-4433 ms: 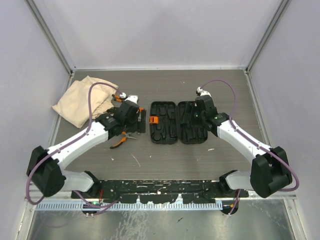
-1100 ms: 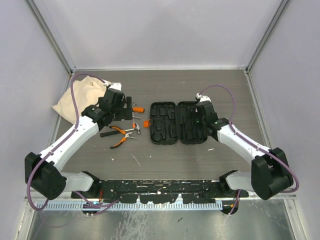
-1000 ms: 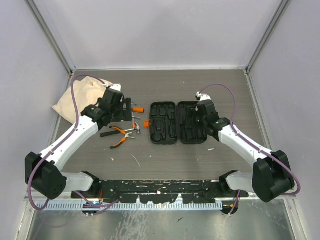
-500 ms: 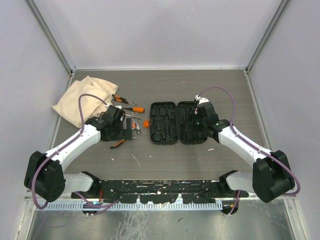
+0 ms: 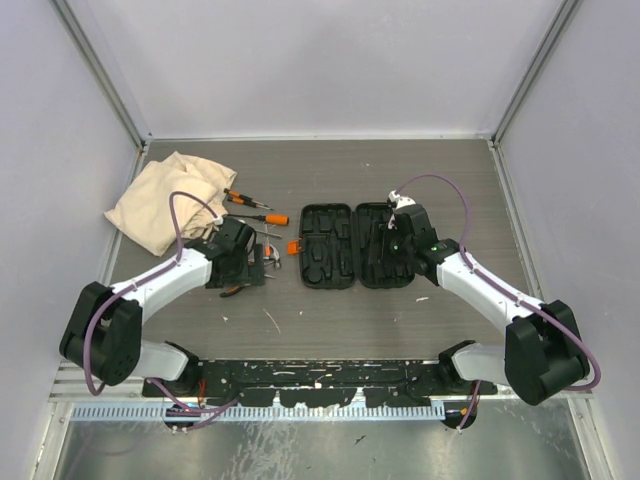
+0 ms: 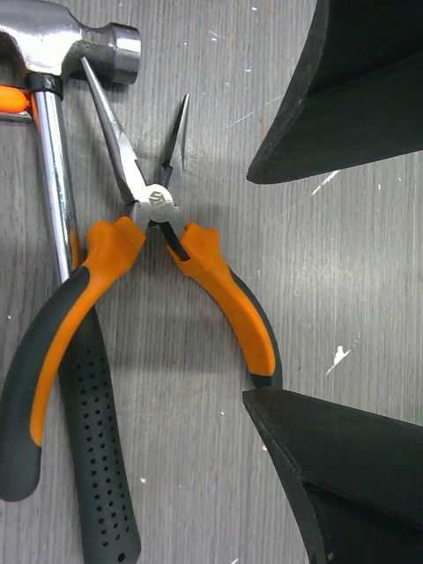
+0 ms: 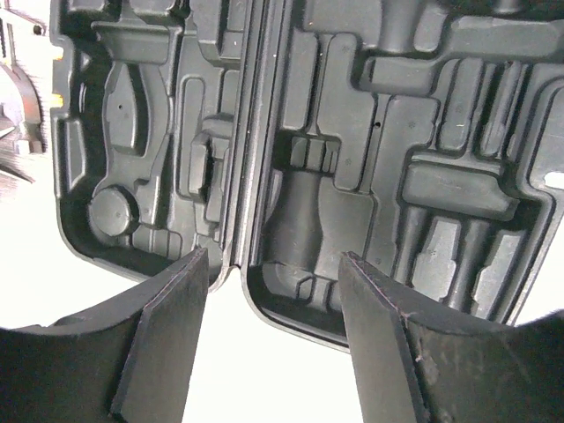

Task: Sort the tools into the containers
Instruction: Pick up the pliers at the center of the board.

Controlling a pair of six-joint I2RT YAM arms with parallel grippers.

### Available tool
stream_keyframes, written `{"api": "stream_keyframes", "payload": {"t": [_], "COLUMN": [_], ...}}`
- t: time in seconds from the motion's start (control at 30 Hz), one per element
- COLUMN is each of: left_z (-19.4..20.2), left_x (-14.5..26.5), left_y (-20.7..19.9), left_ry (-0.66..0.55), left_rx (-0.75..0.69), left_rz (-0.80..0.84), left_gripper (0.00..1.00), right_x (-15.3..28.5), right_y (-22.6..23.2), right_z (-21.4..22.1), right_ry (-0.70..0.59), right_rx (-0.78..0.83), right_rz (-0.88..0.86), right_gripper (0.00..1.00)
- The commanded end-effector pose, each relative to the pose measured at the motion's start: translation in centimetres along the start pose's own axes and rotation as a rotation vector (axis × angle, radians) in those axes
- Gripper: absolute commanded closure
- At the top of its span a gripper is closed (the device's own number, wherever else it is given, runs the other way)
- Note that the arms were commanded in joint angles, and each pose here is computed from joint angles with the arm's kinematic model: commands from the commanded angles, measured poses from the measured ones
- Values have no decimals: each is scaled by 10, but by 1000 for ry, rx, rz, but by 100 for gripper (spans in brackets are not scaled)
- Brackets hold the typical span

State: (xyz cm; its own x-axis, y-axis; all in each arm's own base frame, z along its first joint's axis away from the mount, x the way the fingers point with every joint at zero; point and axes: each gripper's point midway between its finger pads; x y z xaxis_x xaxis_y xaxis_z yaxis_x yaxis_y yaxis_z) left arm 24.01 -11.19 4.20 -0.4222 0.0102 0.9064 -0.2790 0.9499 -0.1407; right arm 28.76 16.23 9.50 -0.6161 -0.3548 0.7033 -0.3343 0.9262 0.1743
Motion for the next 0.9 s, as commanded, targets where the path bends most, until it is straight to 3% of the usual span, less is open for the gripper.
{"api": "stream_keyframes", "payload": {"t": [0.0, 0.3, 0.67, 0.87], "left_z": [-16, 1, 60, 70], "left_x": [-5, -15, -1, 16], "left_y": [-15, -33, -108, -146], "left_ry": [-39, 77, 133, 127], "left_rx": [-6, -50, -160, -210], "left_rz": [41, 87, 200, 271], "left_gripper": [0, 1, 2, 2], "right_x": [-2, -5, -7, -6], "right_y": [9, 12, 11, 10], "right_z": [-10, -6, -4, -2], "right_ry": [-42, -29, -23, -22], "right_rx": [-15, -23, -25, -26], "right_rz": [-45, -62, -56, -51], "right_gripper": [34, 35, 34, 35]}}
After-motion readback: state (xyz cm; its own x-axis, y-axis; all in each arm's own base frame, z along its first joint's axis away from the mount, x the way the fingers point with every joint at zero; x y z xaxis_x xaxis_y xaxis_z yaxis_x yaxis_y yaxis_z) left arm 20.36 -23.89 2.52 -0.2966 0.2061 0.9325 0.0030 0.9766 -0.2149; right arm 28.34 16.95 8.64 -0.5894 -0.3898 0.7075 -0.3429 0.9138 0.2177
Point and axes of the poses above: each gripper's point midway between its finger pads, its own x axis back along the fingers, its own y axis along the line the jaws close on, z = x × y, and after that the axes turned 13 degrees about x, right-handed
